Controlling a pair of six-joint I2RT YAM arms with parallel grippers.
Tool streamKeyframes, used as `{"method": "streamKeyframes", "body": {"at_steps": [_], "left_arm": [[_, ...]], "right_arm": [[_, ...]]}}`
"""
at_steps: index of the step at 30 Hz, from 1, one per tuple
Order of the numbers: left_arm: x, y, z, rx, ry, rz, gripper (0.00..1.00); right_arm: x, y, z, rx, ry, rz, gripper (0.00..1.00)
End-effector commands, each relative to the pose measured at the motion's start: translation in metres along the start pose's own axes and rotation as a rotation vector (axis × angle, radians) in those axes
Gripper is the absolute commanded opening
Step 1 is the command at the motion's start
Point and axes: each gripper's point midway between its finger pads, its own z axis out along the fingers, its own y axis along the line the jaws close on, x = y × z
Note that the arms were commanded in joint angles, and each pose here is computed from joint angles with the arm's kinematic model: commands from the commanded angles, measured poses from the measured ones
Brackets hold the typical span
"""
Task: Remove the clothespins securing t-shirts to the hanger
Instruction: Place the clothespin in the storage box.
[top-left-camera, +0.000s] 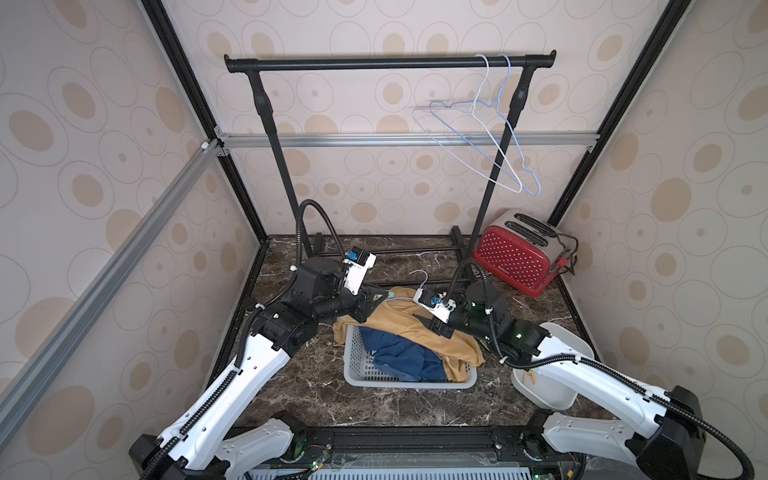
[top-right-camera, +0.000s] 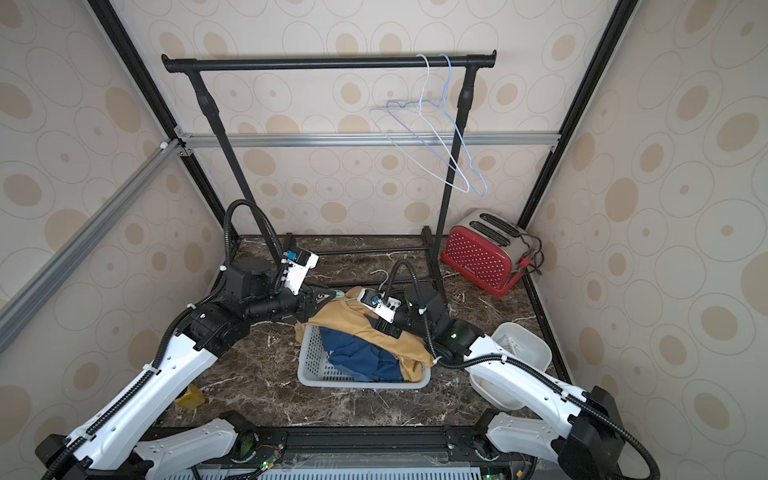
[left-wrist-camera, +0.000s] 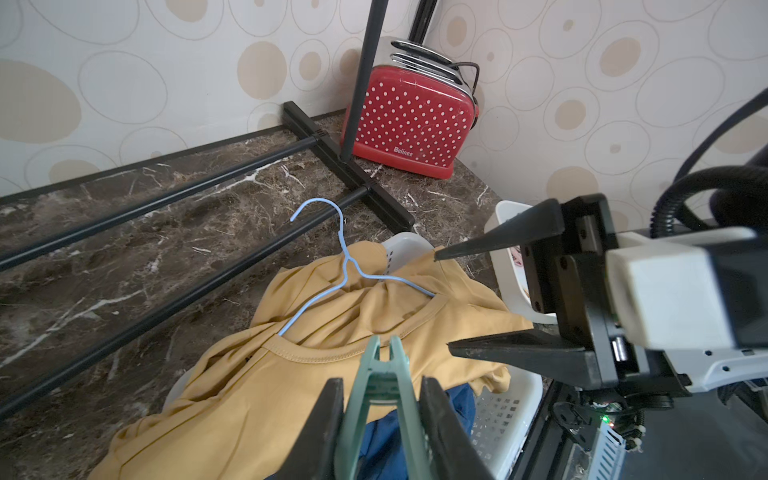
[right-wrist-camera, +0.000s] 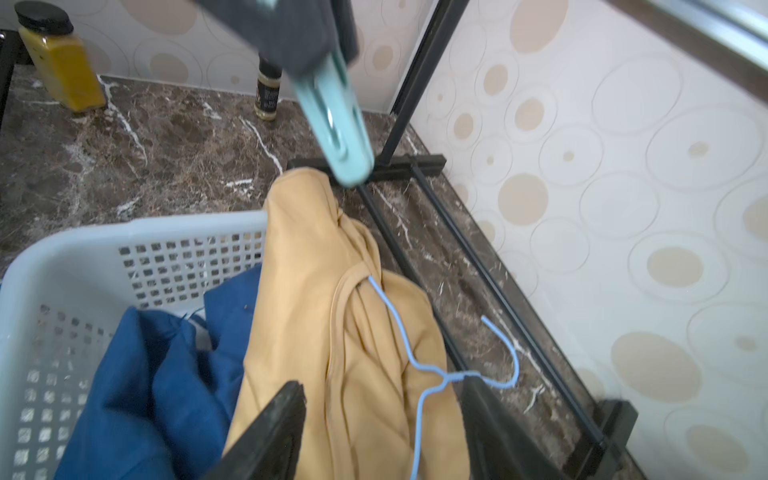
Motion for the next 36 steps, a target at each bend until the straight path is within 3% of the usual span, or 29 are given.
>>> {"method": "streamKeyframes", "body": {"at_steps": [1, 9, 17, 22, 27, 34, 36], "left_arm": [[-0.023, -0.011, -0.01, 0.04, -0.062, -0.038, 0.31], [-0.023, -0.015, -0.005, 0.075, -0.059, -0.054, 0.31], [-0.021, -0.016, -0.002, 0.088, -0.055, -0.058, 0.31], [-0.02, -0.016, -0.001, 0.095, -0.055, -0.069, 0.3], [-0.021, -0.016, -0.002, 0.093, -0.061, -0.069, 0.31], [-0.021, -0.015, -0.001, 0.091, -0.078, -0.067, 0.47], [-0.021, -0.013, -0.001, 0.083, -0.08, -0.059, 0.57]], "right_arm": [[-0.049, -0.008, 0.004, 0.017, -0.135, -0.109, 0.63], [-0.072, 0.013, 0.022, -0.07, -0.174, -0.167, 0.58], [-0.076, 0.013, 0.029, -0.078, -0.175, -0.171, 0.36], [-0.078, 0.011, 0.032, -0.077, -0.175, -0.175, 0.3], [-0.08, 0.011, 0.034, -0.081, -0.173, -0.186, 0.17], [-0.076, 0.007, 0.032, -0.059, -0.147, -0.204, 0.07], [-0.072, 0.006, 0.031, -0.048, -0.129, -0.211, 0.07]]}}
